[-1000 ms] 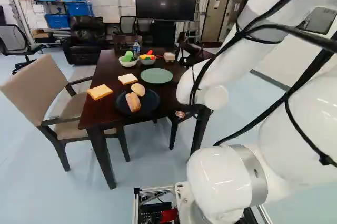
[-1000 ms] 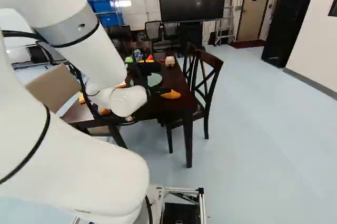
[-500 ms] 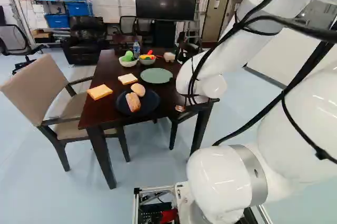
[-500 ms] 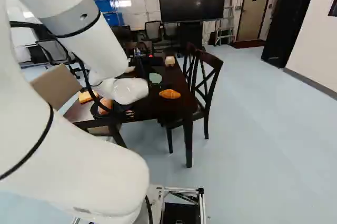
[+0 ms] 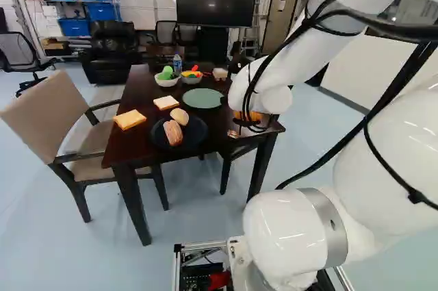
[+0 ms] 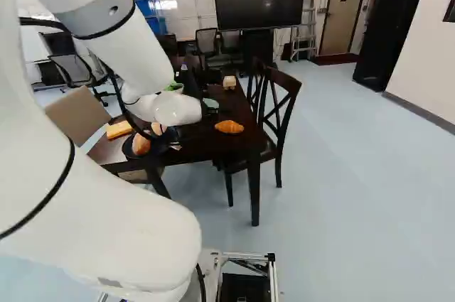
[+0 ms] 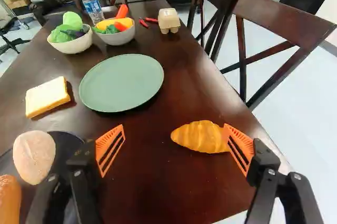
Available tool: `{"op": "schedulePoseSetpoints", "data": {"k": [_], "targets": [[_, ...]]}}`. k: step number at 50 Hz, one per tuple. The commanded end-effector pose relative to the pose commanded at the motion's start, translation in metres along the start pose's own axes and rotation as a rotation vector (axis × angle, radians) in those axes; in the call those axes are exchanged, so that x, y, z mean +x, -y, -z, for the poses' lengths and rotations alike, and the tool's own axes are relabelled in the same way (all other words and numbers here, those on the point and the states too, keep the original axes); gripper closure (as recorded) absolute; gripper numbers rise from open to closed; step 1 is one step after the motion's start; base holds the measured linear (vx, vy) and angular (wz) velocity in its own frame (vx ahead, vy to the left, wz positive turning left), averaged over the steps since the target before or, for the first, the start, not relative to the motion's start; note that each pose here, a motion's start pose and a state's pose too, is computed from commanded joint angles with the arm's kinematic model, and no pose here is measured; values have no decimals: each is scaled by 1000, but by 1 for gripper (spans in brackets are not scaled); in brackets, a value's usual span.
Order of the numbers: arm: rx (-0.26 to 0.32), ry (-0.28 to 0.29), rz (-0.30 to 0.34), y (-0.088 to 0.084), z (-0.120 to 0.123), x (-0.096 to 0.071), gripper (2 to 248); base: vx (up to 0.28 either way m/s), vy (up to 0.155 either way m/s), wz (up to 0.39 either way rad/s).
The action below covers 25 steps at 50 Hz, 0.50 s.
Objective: Move the croissant to the empty plate
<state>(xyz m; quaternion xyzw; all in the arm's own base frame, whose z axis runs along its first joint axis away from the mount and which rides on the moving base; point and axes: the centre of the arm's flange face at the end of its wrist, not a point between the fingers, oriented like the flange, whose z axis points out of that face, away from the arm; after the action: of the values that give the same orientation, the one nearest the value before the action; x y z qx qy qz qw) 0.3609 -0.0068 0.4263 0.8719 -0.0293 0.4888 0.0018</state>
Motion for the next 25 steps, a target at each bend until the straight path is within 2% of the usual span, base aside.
{"op": "schedulePoseSetpoints", "data": {"k": [25], "targets": [[-17, 100, -17, -7, -2, 19, 3, 0, 0, 0]]}}
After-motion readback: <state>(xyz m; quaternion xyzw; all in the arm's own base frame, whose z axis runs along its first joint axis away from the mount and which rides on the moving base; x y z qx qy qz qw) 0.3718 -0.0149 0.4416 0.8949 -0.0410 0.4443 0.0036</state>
